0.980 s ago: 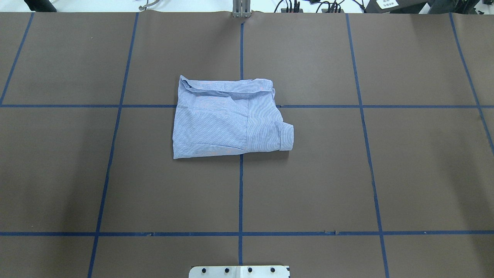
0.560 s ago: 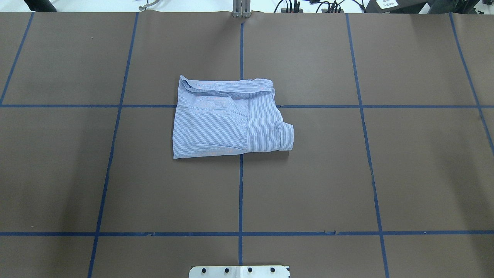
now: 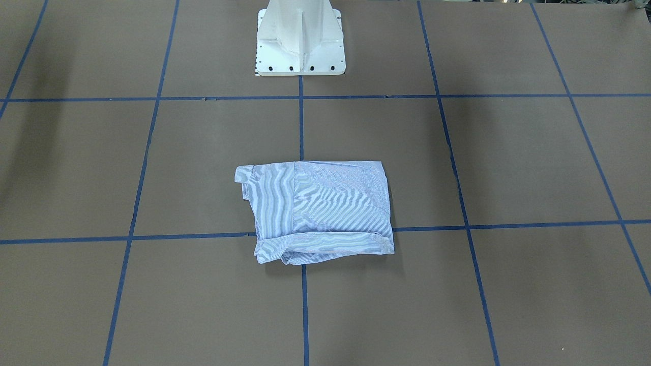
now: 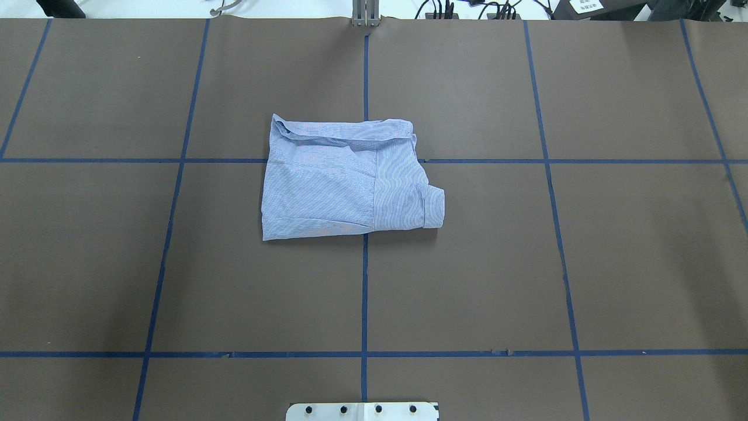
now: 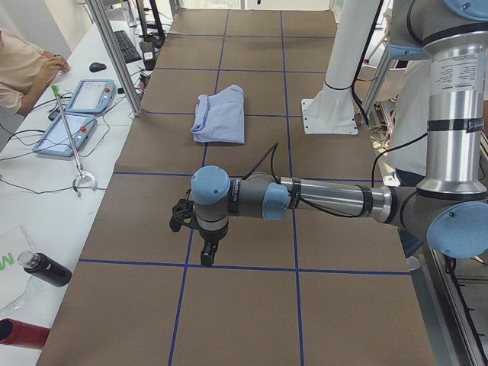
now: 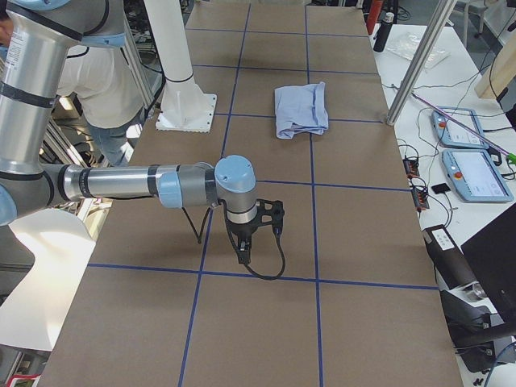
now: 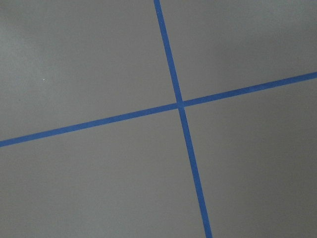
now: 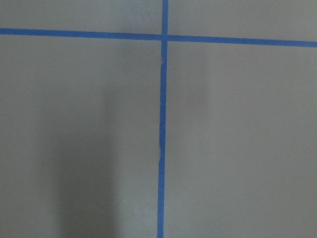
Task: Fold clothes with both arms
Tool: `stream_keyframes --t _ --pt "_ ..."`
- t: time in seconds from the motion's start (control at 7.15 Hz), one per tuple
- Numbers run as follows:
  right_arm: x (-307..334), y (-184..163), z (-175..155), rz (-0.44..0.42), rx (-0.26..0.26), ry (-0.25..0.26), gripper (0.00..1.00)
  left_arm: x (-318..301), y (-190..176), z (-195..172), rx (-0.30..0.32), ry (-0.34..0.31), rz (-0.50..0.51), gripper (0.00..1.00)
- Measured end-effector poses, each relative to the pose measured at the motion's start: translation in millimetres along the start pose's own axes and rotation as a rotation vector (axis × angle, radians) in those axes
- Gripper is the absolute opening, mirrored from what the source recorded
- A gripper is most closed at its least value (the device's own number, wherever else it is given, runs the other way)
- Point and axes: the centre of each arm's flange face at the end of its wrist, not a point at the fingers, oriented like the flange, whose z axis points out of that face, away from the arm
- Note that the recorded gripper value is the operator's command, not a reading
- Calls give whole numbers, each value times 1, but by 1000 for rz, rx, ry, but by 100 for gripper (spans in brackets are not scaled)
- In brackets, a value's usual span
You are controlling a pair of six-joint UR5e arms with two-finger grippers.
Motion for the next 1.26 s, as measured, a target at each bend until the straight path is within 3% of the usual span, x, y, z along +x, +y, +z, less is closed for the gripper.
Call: stream_keyframes --t 1.26 --pt "-1 -2 0 0 2 -1 100 -4 1 3 25 -14 28 100"
